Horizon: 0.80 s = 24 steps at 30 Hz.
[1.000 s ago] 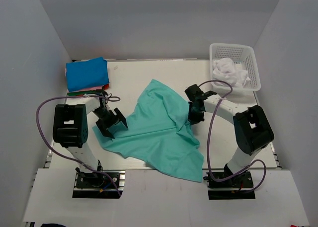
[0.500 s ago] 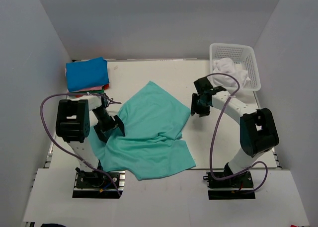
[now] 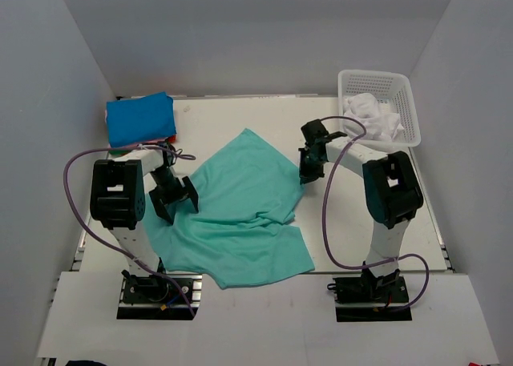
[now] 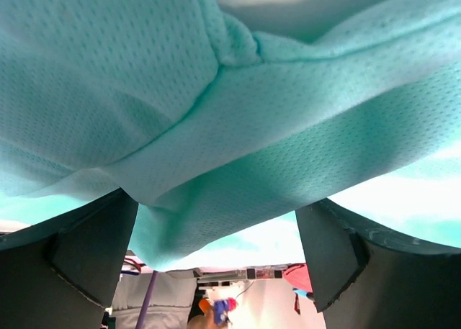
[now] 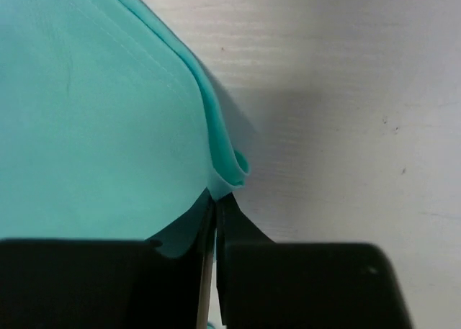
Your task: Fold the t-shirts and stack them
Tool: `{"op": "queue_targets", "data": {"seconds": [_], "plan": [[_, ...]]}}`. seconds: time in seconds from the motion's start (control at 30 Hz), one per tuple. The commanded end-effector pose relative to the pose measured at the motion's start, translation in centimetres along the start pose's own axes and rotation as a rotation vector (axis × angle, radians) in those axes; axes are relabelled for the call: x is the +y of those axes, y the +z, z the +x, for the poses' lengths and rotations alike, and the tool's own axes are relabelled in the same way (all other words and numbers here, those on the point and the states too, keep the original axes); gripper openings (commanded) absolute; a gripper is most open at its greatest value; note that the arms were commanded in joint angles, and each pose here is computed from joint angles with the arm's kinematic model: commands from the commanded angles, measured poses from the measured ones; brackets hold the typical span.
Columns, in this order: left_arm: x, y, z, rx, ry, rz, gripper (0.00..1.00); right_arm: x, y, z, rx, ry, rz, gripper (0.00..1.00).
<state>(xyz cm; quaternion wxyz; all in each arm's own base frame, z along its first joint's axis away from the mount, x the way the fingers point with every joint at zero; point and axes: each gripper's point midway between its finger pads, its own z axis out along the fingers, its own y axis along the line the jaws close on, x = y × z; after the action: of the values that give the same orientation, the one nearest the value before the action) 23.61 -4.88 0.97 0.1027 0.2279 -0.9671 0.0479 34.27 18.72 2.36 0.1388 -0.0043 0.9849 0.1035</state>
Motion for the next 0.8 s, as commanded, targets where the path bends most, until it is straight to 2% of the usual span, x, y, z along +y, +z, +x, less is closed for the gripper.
{"op": "queue_targets", "data": {"seconds": [0.0, 0.13, 0.23, 0.27, 0.33, 0.47, 0.6, 0.63, 0.7, 0.77], "plan": [[-2.3, -0.4, -5.4, -0.206, 0.060, 0.086, 1.00, 0.7, -0.2, -1.2, -0.025, -0.003, -0.007, 0.00], [-4.3, -1.7, -7.4, -0.266, 0.114, 0.159, 1.00, 0.1, -3.6, -6.4, -0.187, -0.007, 0.100, 0.00], [-6.3, -3.7, -9.2, -0.334, 0.157, 0.234, 1.00, -1.5, -6.5, -8.5, -0.239, -0.046, 0.247, 0.00], [-7.3, -4.6, -9.5, -0.351, 0.176, 0.264, 1.00, -0.9, -8.3, -10.4, -0.297, -0.052, 0.253, 0.00], [-8.2, -5.8, -10.3, -0.383, 0.200, 0.295, 1.00, -0.4, -8.8, -10.3, -0.277, -0.076, 0.248, 0.00], [-9.1, -6.8, -10.8, -0.406, 0.214, 0.331, 1.00, 4.7, -10.6, -12.0, -0.330, -0.164, 0.134, 0.00], [-9.1, -7.5, -10.5, -0.414, 0.215, 0.335, 1.00, 9.8, -8.4, -9.9, -0.263, -0.286, 0.083, 0.05], [-8.9, -7.1, -10.3, -0.403, 0.213, 0.330, 1.00, 12.1, -7.4, -7.8, -0.223, -0.370, 0.080, 0.07], [-8.3, -7.2, -9.8, -0.409, 0.207, 0.311, 1.00, 13.7, -6.1, -6.7, -0.193, -0.410, 0.091, 0.14], [-7.9, -6.9, -9.5, -0.405, 0.203, 0.300, 1.00, 15.5, -4.2, -3.5, -0.122, -0.477, 0.095, 0.27]]}}
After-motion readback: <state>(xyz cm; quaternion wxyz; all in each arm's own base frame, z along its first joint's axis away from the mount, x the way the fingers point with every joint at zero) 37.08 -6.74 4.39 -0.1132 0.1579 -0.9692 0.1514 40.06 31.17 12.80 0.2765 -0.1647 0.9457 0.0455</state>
